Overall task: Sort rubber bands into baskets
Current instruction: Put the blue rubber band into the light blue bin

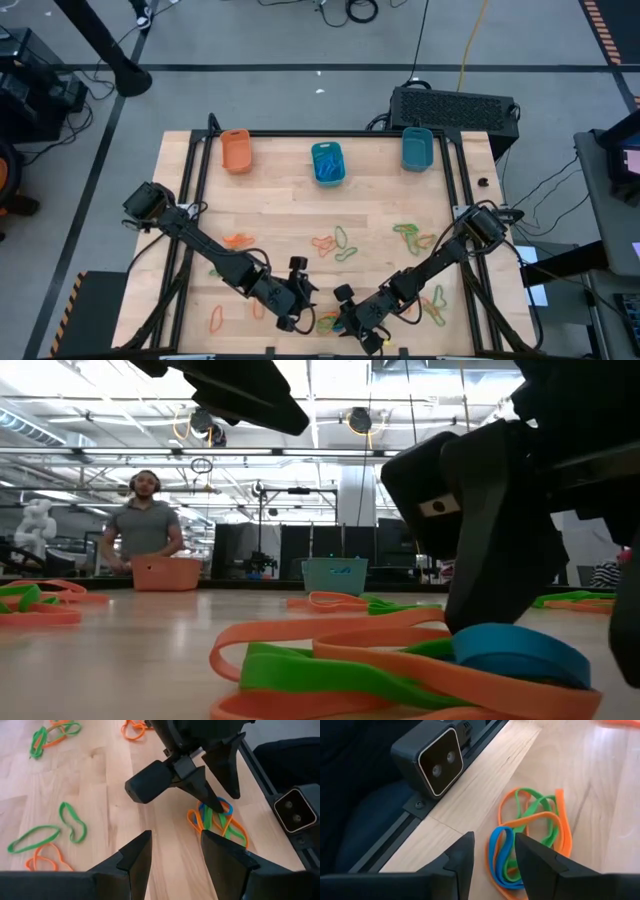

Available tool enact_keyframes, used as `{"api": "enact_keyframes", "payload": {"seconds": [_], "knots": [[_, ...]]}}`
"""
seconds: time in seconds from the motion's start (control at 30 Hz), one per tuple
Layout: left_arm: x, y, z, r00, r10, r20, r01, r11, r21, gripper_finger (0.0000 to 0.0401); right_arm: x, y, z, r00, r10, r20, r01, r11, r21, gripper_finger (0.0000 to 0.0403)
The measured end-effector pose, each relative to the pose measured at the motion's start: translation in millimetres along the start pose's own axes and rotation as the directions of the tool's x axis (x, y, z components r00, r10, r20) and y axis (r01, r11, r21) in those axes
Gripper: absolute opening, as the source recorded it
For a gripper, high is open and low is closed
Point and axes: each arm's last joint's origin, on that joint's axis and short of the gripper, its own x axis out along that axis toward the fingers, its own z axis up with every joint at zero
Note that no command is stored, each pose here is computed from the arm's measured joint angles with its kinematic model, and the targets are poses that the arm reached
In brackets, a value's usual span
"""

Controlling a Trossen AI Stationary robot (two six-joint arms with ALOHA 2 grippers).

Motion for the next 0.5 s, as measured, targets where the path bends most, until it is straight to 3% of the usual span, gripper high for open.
{"api": "enact_keyframes", "payload": {"seconds": [0.17,0.5], "knots": [[-0.1,-0.2,-0.5,1.0,0.0,-0.004,0.0,1.0,0.002,0.0178,0.0,0.0,0.0,1.0,-0.001,0.0,0.001,1.0,0.0,0.0117],[-0.1,-0.2,-0.5,1.0,0.0,-0.004,0.0,1.0,0.001,0.0178,5.4,-0.3,-5.4,1.0,0.0,-0.003,0.0,1.0,0.0,0.0045]]}}
